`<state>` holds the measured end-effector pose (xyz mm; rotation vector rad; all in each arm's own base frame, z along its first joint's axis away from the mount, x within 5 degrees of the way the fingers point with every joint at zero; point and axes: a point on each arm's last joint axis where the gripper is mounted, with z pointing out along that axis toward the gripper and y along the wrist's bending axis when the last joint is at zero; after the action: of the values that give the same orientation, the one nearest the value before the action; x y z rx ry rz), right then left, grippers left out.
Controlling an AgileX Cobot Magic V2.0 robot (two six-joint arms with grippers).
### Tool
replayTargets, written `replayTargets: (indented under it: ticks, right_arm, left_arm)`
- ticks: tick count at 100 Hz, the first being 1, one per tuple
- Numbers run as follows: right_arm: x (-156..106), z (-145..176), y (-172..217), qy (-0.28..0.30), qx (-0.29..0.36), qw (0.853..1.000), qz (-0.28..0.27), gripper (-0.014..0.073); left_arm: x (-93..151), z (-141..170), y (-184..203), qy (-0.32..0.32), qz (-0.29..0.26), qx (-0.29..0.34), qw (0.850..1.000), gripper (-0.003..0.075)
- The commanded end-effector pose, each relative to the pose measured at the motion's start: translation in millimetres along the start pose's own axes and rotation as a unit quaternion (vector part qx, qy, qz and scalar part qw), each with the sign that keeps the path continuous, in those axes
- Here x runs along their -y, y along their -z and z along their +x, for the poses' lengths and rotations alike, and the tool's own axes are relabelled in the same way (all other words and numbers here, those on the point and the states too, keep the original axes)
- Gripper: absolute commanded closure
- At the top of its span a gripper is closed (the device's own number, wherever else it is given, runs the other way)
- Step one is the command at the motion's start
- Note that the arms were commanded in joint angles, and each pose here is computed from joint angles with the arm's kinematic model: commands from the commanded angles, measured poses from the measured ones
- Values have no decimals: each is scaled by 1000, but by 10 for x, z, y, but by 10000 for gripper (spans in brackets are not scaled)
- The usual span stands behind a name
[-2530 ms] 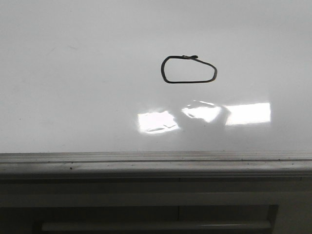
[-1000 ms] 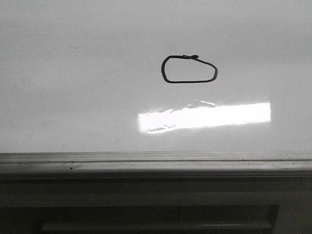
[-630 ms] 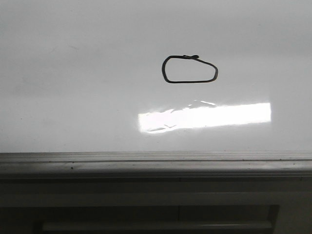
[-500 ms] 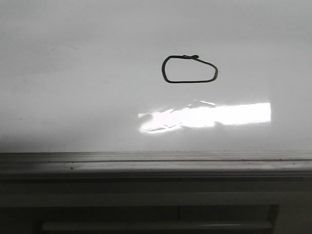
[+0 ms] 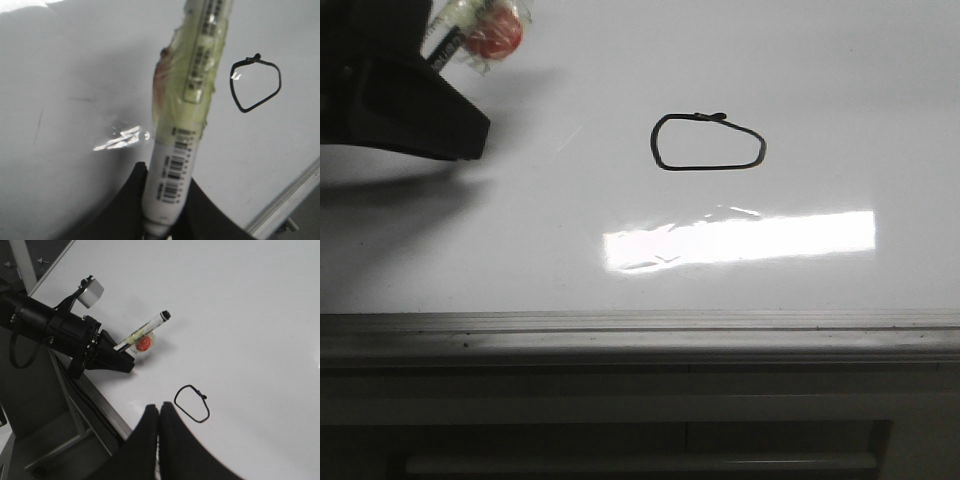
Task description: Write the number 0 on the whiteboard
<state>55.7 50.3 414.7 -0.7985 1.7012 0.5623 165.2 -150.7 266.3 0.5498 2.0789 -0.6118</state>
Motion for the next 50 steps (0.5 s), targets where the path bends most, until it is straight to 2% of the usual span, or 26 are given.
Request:
replayTargets:
  ticks: [1, 32, 50]
  right_arm:
    - [-27, -37, -39, 3, 28, 1000, -2, 652]
    - [-97, 81, -139, -3, 23, 1000, -16, 652]
    - [-105, 78, -142, -3, 26, 999, -20, 652]
  left_arm:
    - [-5, -153, -29, 15, -7, 53, 998, 740]
    - [-39, -65, -217, 23, -17, 22, 999, 740]
    - [-40, -70, -218, 42, -17, 25, 999, 739]
